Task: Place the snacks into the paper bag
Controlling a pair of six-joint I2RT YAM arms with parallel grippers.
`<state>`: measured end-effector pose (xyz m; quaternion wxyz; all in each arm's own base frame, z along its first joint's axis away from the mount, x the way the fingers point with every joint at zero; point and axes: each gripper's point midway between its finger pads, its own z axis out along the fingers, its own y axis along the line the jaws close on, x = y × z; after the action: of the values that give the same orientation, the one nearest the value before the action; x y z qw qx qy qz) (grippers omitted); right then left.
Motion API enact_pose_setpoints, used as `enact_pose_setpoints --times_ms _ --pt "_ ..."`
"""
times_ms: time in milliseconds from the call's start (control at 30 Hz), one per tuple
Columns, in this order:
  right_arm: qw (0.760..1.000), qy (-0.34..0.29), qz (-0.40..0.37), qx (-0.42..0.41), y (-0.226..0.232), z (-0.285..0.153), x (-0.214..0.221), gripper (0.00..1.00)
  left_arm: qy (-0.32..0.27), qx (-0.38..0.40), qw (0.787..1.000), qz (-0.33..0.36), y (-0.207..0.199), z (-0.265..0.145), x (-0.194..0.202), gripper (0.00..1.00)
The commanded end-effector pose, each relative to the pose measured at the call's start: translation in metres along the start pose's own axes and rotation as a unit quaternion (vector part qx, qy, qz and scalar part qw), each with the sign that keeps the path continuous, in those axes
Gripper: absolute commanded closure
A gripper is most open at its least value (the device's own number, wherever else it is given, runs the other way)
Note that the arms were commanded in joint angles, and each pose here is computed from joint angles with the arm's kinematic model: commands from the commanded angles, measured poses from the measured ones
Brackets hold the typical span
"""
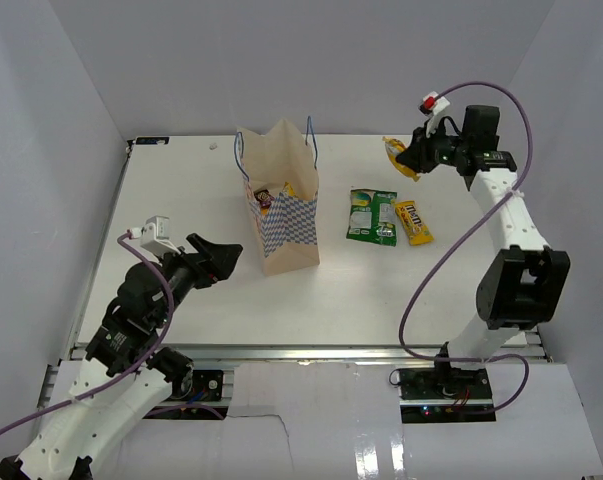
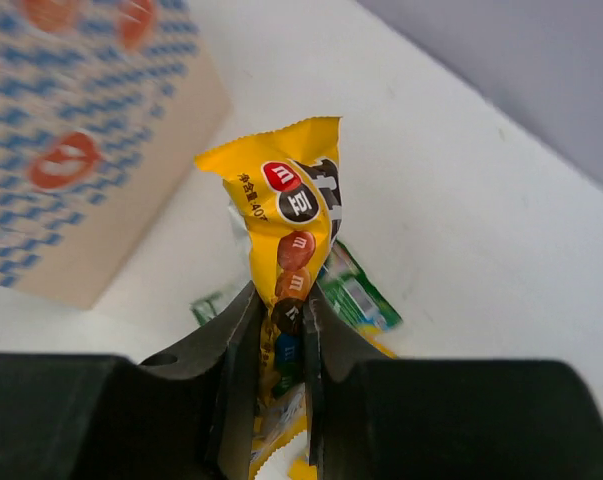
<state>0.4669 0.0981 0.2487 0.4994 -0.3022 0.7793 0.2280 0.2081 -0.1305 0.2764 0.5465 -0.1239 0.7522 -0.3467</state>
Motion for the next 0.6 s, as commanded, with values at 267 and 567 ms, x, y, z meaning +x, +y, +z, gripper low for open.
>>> enact_pose_setpoints --times_ms 267,567 --pt "0.942 -0.201 -0.182 -0.199 0.236 -0.043 -0.178 0.92 0.002 0.032 0.999 0.003 -0.01 0.005 0.003 0.02" --pt "0.938 -0.228 -0.172 -0.196 0.3 0.013 -0.212 0.92 -0.006 0.046 0.999 -0.016 -0.012 -0.003 0.003 0.02"
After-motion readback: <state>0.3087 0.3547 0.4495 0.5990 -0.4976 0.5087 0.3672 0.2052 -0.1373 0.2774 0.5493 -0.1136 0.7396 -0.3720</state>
